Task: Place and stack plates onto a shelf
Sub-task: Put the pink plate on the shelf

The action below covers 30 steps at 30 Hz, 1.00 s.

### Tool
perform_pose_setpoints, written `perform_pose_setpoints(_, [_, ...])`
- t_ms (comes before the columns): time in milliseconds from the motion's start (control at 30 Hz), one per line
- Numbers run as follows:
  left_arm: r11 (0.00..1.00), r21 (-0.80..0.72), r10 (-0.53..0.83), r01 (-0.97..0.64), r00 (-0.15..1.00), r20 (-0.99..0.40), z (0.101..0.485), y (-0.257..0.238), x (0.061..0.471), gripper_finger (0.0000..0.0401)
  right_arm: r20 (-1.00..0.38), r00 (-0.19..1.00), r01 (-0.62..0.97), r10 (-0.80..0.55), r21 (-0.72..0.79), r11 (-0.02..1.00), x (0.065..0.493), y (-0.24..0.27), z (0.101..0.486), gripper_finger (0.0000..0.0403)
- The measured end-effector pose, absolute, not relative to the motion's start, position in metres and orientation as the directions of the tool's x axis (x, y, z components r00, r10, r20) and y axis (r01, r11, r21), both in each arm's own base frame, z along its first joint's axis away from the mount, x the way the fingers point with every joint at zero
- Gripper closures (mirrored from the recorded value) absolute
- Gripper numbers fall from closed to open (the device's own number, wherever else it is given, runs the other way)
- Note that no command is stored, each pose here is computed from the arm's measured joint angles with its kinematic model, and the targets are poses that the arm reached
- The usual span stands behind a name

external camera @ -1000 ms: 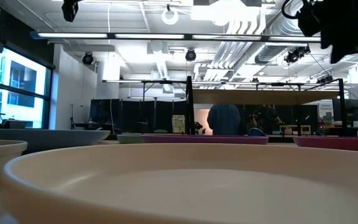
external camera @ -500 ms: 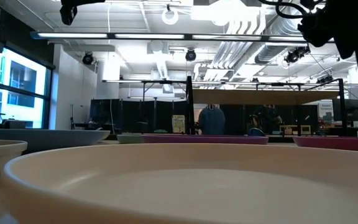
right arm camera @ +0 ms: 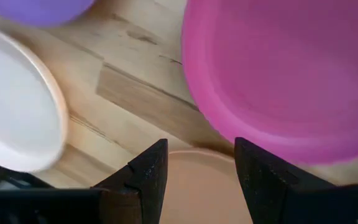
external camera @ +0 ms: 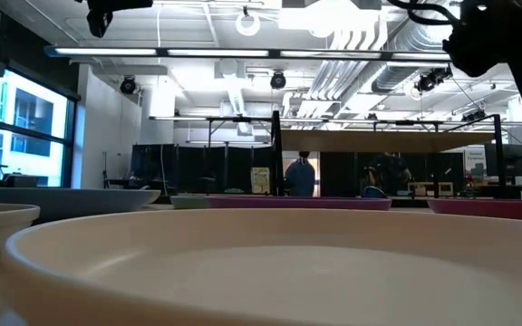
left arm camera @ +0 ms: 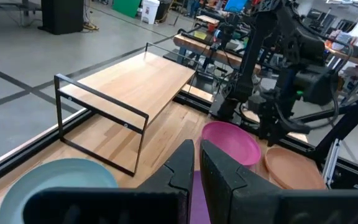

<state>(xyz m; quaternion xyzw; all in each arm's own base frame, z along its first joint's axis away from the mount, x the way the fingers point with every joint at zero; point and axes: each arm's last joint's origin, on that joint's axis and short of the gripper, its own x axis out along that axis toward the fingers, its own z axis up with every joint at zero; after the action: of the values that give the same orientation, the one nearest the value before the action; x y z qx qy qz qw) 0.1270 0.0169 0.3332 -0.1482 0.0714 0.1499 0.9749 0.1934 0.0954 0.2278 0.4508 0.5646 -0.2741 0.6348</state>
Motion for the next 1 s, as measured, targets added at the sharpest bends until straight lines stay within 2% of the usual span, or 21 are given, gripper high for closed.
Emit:
perform_pose_setpoints(133, [0.911, -0.267, 0.271, -0.313, 0.945, -0.184, 0.333, 0.017, 0.127, 0.0385, -0.971, 0.187, 0.805, 0.151, 0.24, 0.542, 0.201, 0.101, 0.217, 0.0237])
perform_pose_setpoints(433, [0.911, -0.268, 0.271, -0.313, 0.945, -0.183, 0.333, 0.017, 0.127, 0.0385, -0.979, 0.155, 0.746, 0.135, 0.205, 0.634, 0.222, 0.111, 0.189, 0.0237])
perform_pose_setpoints(1000, [0.911, -0.268, 0.271, -0.313, 0.945, -0.183, 0.333, 0.017, 0.127, 0.0385, -0.999, 0.023, 0.755, 0.026, 0.034, 0.654, 0.234, 0.116, 0.148, 0.0237])
